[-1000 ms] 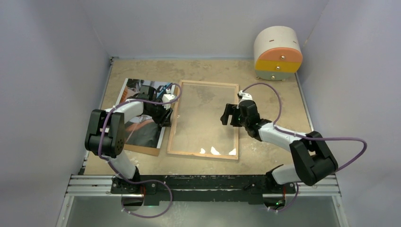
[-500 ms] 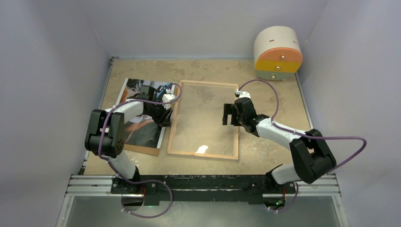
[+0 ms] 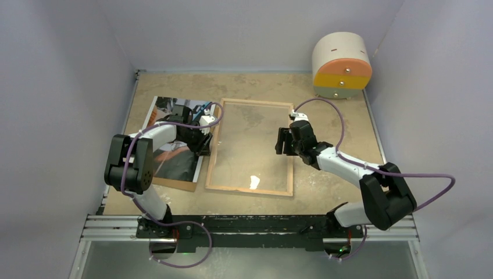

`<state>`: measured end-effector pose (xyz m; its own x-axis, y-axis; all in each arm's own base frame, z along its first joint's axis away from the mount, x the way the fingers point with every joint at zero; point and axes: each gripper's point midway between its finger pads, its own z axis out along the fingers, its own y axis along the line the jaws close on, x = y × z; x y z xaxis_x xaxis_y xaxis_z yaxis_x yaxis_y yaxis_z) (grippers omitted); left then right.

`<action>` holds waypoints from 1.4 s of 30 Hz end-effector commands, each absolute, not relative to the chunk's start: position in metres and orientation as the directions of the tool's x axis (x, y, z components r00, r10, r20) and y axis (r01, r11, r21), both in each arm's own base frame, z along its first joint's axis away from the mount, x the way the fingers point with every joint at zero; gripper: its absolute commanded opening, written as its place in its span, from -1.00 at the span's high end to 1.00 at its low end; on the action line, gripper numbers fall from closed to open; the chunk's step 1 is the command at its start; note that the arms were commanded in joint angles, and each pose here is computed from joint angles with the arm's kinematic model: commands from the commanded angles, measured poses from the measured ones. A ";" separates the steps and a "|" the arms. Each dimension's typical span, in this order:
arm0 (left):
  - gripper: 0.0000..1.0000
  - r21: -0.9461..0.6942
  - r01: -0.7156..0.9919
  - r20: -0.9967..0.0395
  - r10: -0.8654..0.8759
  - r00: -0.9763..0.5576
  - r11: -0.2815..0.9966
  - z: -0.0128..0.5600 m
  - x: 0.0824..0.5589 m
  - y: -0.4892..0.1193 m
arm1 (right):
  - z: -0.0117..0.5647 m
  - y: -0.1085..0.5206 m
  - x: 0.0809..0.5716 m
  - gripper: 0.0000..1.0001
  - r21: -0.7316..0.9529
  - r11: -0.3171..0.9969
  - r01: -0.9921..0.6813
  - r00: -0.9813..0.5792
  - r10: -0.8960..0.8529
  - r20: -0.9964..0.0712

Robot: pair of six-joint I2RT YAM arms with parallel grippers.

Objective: Put the photo into the frame

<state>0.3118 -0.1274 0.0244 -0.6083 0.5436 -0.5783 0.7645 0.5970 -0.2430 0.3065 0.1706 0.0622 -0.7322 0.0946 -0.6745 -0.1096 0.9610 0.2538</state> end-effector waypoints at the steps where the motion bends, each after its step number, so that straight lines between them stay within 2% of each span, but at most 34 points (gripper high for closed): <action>1: 0.20 -0.236 0.772 -0.567 0.562 -0.603 0.590 0.021 0.311 -0.130 | 0.050 0.171 0.305 -0.30 0.248 0.965 -0.089 -0.755 0.098 -0.649; 23: 0.19 -0.237 0.773 -0.570 0.560 -0.601 0.588 0.021 0.311 -0.131 | 0.025 0.158 0.306 -0.24 0.158 0.987 -0.010 -0.792 0.089 -0.603; 42: 0.20 -0.236 0.773 -0.576 0.556 -0.599 0.589 0.025 0.314 -0.132 | -0.006 0.141 0.294 -0.22 0.049 0.996 0.079 -0.852 0.093 -0.516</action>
<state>0.3117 -0.1273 0.0245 -0.6088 0.5438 -0.5776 0.7643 0.5972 -0.2432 0.3261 0.1762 0.0299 -0.7674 0.1313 -0.6275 0.0009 0.9790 0.2037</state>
